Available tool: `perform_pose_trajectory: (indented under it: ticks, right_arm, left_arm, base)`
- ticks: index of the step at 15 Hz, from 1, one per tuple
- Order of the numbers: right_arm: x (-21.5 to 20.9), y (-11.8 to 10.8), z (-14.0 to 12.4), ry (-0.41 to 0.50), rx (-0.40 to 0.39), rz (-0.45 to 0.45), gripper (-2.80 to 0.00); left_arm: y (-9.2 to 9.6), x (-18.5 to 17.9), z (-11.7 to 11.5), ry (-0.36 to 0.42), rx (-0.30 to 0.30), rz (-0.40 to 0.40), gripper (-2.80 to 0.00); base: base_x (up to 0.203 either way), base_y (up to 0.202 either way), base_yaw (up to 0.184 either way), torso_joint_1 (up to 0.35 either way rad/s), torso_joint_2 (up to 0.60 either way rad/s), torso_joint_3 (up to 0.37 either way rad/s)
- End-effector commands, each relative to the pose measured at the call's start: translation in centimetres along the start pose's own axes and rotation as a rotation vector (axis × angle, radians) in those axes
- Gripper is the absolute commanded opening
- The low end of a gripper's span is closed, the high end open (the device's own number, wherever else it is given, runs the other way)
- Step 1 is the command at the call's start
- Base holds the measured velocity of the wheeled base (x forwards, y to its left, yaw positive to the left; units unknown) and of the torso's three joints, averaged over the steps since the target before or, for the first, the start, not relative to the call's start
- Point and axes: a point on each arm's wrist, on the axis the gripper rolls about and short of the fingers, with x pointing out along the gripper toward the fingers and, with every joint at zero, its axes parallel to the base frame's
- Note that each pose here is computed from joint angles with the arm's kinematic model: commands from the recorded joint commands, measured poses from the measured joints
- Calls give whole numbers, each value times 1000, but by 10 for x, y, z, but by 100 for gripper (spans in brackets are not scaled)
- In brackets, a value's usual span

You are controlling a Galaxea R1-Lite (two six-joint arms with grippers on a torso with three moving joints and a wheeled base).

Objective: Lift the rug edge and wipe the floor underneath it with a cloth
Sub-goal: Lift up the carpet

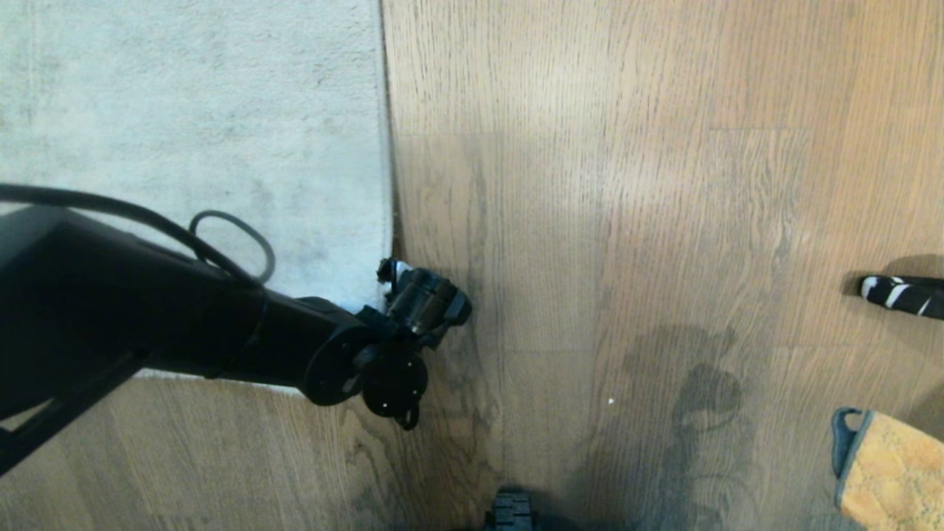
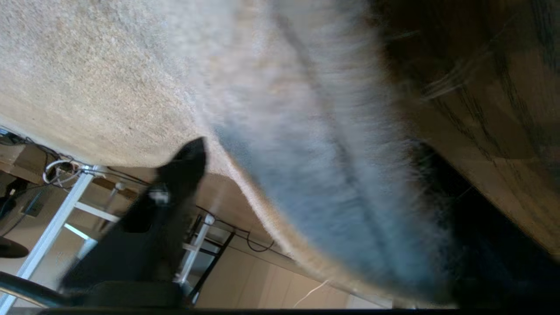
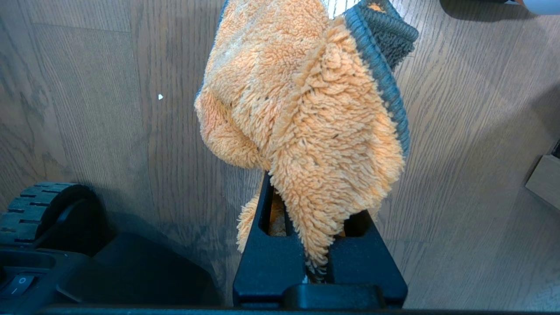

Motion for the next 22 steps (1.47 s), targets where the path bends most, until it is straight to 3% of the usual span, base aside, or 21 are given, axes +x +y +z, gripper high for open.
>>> perform_pose_trajectory:
  ticks: [1, 7, 12, 22]
  right_arm:
    - [0, 0, 0, 1, -1, 1, -280]
    - [0, 0, 0, 1, -1, 0, -280]
    - [0, 0, 0, 1, -1, 1, -280]
    - [0, 0, 0, 1, -1, 0, -280]
  left_arm:
    - [-1, -1, 0, -2, 3, 4, -280]
    - [-1, -1, -2, 1, 6, 6, -280]
    - [10, -6, -3, -6, -11, 5, -280]
    - [74, -37, 8, -91, -184, -3, -280]
  base:
    - [0, 0, 0, 0, 0, 0]
    - [0, 0, 0, 0, 0, 0]
    - [0, 0, 0, 0, 0, 0]
    - [0, 0, 0, 0, 0, 0]
